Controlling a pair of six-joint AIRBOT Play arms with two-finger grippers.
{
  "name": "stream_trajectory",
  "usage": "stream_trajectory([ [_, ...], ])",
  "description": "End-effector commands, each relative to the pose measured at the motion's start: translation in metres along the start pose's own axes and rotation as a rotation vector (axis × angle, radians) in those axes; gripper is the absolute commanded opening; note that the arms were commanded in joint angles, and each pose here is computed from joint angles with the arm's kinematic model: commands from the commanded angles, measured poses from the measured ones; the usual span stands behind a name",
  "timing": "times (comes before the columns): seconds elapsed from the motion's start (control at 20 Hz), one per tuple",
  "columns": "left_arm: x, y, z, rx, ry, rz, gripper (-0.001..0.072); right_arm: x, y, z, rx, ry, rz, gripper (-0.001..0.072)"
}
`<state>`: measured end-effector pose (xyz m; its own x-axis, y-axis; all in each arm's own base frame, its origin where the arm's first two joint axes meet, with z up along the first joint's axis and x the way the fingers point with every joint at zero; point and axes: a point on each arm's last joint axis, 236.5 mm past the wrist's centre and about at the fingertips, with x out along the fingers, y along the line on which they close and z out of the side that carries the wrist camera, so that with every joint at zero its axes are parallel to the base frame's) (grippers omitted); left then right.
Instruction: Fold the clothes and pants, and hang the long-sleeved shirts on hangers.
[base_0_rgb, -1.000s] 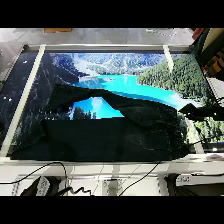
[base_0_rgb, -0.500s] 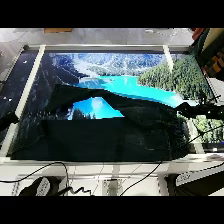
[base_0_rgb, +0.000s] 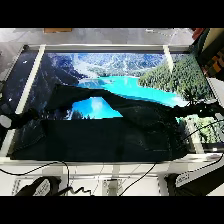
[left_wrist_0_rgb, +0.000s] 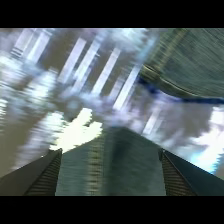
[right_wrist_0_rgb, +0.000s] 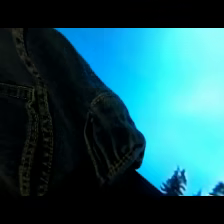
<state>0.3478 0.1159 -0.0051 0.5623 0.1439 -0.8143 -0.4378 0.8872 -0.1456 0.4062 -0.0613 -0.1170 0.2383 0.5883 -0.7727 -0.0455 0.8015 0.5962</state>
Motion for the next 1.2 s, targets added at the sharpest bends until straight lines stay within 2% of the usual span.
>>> stream_trajectory([
  [0.0, 0.017, -0.019, -0.008, -0.110, 0.040, -0.075, 0.0695, -0.018, 0.019, 0.037, -0.092, -0.084, 0.007, 0.0032],
  [0.25, 0.046, -0.022, 0.001, -0.191, 0.008, -0.096, 0.0694, -0.051, 0.024, 0.068, -0.121, -0.166, -0.043, 0.0032],
  [0.3, 0.056, -0.022, 0.005, -0.213, 0.002, -0.099, 0.0687, -0.050, 0.025, 0.069, -0.117, -0.164, -0.041, 0.0033],
  [0.4, 0.079, -0.023, 0.008, -0.224, 0.043, -0.092, 0.0625, -0.050, 0.025, 0.068, -0.109, -0.164, -0.040, 0.0032],
  [0.55, 0.112, -0.031, 0.019, -0.293, 0.084, -0.117, 0.0626, -0.050, 0.025, 0.068, -0.103, -0.163, -0.040, 0.0032],
  [0.75, 0.137, -0.043, 0.040, -0.273, 0.080, -0.130, 0.0613, -0.050, 0.026, 0.067, -0.083, -0.158, -0.034, 0.0033],
  [0.85, 0.143, -0.051, 0.038, -0.260, 0.091, -0.137, 0.0467, -0.050, 0.026, 0.067, -0.077, -0.158, -0.033, 0.0032],
  [0.95, 0.148, -0.059, 0.028, -0.245, 0.119, -0.141, 0.0463, -0.049, 0.026, 0.067, -0.067, -0.158, -0.032, 0.0033],
  [1.0, 0.149, -0.063, 0.024, -0.238, 0.132, -0.144, 0.0401, -0.049, 0.026, 0.067, -0.056, -0.158, -0.031, 0.0032],
  [1.1, 0.149, -0.068, 0.020, -0.229, 0.144, -0.149, 0.0081, -0.049, 0.026, 0.067, -0.050, -0.157, -0.030, 0.0033],
  [1.15, 0.149, -0.069, 0.019, -0.226, 0.145, -0.151, 0.0035, -0.049, 0.027, 0.066, -0.048, -0.156, -0.029, 0.0032],
])
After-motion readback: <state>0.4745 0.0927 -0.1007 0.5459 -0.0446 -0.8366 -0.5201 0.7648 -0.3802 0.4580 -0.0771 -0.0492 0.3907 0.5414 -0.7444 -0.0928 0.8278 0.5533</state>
